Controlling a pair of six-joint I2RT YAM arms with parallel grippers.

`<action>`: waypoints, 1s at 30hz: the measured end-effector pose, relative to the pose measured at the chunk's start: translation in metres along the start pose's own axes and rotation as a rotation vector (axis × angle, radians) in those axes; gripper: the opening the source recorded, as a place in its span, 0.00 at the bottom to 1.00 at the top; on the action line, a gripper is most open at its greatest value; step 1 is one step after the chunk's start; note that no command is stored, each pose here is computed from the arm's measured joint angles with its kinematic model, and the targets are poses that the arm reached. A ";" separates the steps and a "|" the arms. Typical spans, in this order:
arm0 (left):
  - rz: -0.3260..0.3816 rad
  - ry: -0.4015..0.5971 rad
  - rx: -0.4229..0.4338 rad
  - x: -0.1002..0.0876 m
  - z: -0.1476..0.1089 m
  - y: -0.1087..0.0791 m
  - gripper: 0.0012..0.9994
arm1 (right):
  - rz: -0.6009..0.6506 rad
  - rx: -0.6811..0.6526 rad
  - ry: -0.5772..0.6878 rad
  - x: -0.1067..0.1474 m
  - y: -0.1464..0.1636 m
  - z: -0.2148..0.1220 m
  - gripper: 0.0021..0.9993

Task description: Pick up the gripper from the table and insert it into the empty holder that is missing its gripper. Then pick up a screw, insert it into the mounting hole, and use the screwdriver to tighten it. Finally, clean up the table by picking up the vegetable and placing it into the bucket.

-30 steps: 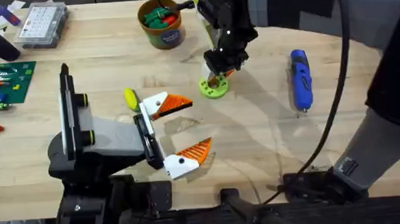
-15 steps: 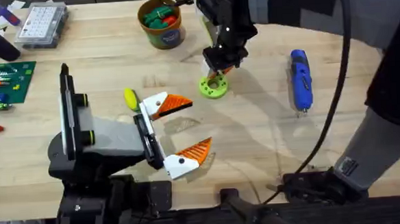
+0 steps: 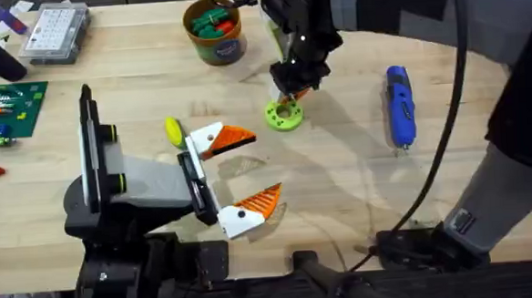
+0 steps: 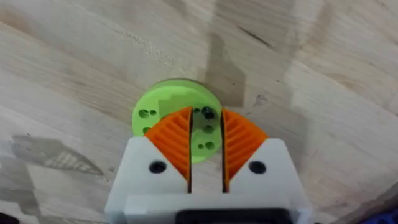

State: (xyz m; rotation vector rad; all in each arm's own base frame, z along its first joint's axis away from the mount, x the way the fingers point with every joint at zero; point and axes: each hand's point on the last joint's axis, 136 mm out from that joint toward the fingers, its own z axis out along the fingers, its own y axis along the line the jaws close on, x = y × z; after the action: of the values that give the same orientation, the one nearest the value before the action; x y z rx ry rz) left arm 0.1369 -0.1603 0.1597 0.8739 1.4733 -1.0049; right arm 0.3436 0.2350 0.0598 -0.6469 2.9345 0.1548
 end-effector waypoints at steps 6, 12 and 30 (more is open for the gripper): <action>0.000 0.000 0.000 0.000 0.000 0.000 0.99 | 0.001 0.005 0.006 0.000 -0.001 0.002 0.16; 0.000 0.000 0.000 0.000 0.000 0.000 0.99 | 0.000 0.008 -0.004 -0.002 -0.001 0.003 0.06; 0.000 0.000 0.000 0.000 0.000 0.000 0.99 | 0.000 0.012 0.003 -0.001 -0.002 0.002 0.00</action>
State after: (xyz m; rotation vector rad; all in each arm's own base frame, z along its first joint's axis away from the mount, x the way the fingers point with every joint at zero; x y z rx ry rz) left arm 0.1369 -0.1603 0.1597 0.8739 1.4734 -1.0049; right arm 0.3454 0.2339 0.0575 -0.6456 2.9360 0.1369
